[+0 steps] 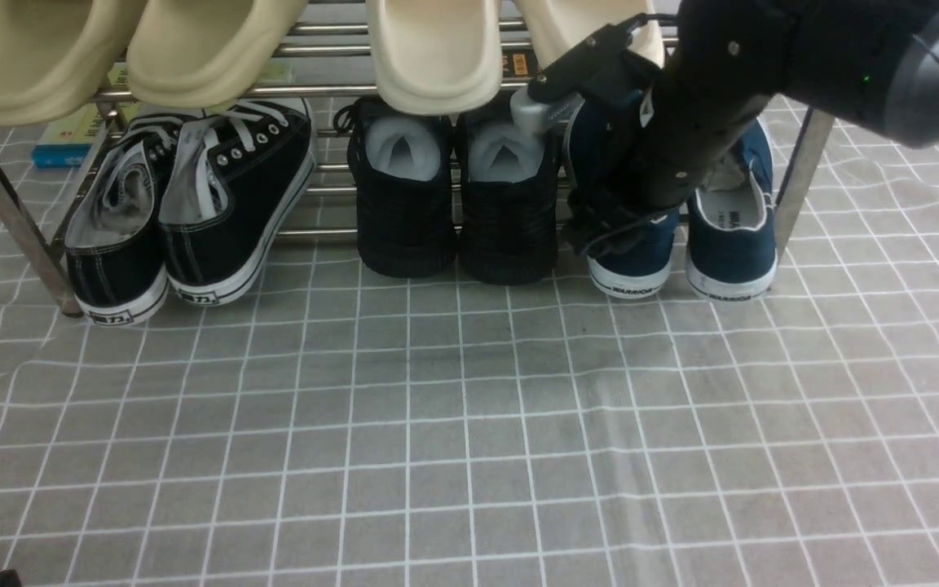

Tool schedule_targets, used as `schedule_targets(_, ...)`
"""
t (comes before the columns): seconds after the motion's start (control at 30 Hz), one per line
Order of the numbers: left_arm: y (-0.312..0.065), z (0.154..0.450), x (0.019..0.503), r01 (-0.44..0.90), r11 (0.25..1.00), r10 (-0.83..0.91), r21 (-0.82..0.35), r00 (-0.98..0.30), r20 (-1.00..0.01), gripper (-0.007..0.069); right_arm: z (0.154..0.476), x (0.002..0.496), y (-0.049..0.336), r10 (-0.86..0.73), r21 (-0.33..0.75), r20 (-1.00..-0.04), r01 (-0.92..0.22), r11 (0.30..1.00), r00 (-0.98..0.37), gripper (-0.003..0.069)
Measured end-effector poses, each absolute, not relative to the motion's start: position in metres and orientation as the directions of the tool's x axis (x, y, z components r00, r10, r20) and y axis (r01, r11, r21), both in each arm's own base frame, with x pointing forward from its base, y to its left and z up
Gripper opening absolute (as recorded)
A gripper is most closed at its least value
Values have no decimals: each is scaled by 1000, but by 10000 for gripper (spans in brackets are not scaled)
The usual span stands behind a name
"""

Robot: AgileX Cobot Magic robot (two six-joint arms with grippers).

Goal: Take the shoes off the shelf with your hand from the grey coffee tablecloth.

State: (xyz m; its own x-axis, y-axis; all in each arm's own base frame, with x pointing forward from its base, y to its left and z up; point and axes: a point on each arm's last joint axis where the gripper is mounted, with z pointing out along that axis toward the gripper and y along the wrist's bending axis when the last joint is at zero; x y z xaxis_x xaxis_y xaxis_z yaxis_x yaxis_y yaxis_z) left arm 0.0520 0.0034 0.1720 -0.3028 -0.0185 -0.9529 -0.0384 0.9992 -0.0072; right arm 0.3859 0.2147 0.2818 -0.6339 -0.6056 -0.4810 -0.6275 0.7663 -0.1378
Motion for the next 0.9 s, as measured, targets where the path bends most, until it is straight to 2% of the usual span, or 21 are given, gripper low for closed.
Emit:
schedule_targets(0.13, 3, 172, 52, -38, 999, -18, -7, -303, -953, 240, 270, 392, 214, -635, -180, -454, -633, 753, -626, 404)
schedule_targets(0.23, 3, 172, 52, -38, 999, -18, -7, -303, -953, 240, 267, 394, 214, -644, -196, -447, -635, 747, -621, 365)
schedule_targets(0.33, 3, 172, 52, -38, 999, -18, -7, -303, -953, 240, 266, 394, 214, -656, -206, -440, -642, 739, -614, 204)
schedule_targets(0.37, 3, 172, 52, -38, 999, -18, -7, -303, -953, 240, 266, 394, 213, -656, -205, -439, -642, 739, -614, 193)
schedule_targets(0.43, 3, 172, 52, -38, 999, -18, -7, -303, -953, 240, 266, 393, 213, -659, -199, -427, -646, 737, -620, 75)
schedule_targets(0.47, 3, 172, 52, -38, 999, -18, -7, -303, -953, 240, 268, 391, 212, -659, -191, -418, -648, 737, -625, 49)
schedule_targets(0.6, 3, 172, 52, -38, 999, -18, -7, -303, -953, 240, 282, 376, 209, -672, -176, -378, -663, 727, -637, 54)
schedule_targets(0.73, 3, 172, 52, -38, 999, -18, -7, -303, -953, 240, 308, 357, 208, -671, -151, -380, -673, 724, -637, 54)
schedule_targets(0.9, 3, 172, 52, -38, 999, -18, -7, -303, -953, 240, 323, 338, 209, -684, -126, -351, -692, 711, -639, 54)
